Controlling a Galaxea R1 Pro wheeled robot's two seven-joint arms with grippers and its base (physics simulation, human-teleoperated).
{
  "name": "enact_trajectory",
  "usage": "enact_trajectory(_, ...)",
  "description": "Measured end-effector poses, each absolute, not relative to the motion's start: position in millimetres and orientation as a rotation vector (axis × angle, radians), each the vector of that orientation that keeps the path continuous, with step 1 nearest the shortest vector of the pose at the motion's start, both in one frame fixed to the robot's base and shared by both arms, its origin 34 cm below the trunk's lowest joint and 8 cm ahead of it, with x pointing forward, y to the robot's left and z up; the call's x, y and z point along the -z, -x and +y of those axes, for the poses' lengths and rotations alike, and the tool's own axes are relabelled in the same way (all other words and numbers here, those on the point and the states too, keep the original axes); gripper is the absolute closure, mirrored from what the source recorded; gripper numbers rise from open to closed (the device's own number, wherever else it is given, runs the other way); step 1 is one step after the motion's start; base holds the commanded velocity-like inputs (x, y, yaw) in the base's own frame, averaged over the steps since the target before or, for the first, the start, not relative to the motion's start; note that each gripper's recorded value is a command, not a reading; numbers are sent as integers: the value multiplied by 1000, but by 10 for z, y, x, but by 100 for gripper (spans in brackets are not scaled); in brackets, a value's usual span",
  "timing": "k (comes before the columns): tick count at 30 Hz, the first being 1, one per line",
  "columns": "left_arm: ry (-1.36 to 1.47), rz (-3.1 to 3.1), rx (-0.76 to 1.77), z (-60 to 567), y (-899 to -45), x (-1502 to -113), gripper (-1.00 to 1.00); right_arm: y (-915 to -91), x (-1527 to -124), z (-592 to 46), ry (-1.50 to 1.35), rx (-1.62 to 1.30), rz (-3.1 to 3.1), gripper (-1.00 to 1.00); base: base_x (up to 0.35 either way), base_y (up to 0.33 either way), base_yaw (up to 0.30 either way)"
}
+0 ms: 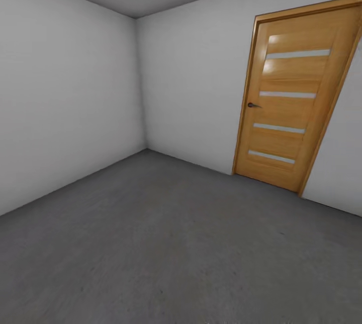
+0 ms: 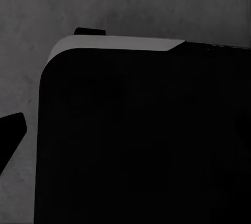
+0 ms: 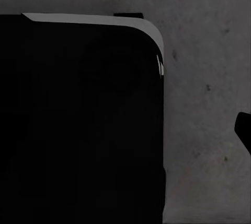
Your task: Move the two storage containers from the living room to the garage. In the garage, place one container on the floor and stack the other container on top of it (either order is fine).
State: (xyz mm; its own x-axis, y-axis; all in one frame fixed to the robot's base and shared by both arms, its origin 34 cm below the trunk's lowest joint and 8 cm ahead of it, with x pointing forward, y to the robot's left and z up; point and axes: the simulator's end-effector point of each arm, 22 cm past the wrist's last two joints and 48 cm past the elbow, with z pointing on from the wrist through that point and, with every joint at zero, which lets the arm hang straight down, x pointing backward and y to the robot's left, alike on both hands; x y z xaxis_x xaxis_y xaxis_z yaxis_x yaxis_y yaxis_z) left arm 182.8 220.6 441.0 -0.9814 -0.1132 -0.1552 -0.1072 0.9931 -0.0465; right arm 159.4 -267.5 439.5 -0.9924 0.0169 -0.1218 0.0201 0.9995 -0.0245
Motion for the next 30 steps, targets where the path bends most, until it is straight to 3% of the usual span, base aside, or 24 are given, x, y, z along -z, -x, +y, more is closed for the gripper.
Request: enact_trajectory(30,167,2977,58,2199,-1830,-4411,-100,-1595,-4395,-2661,-21,36,3019,-100,0,0,-289)
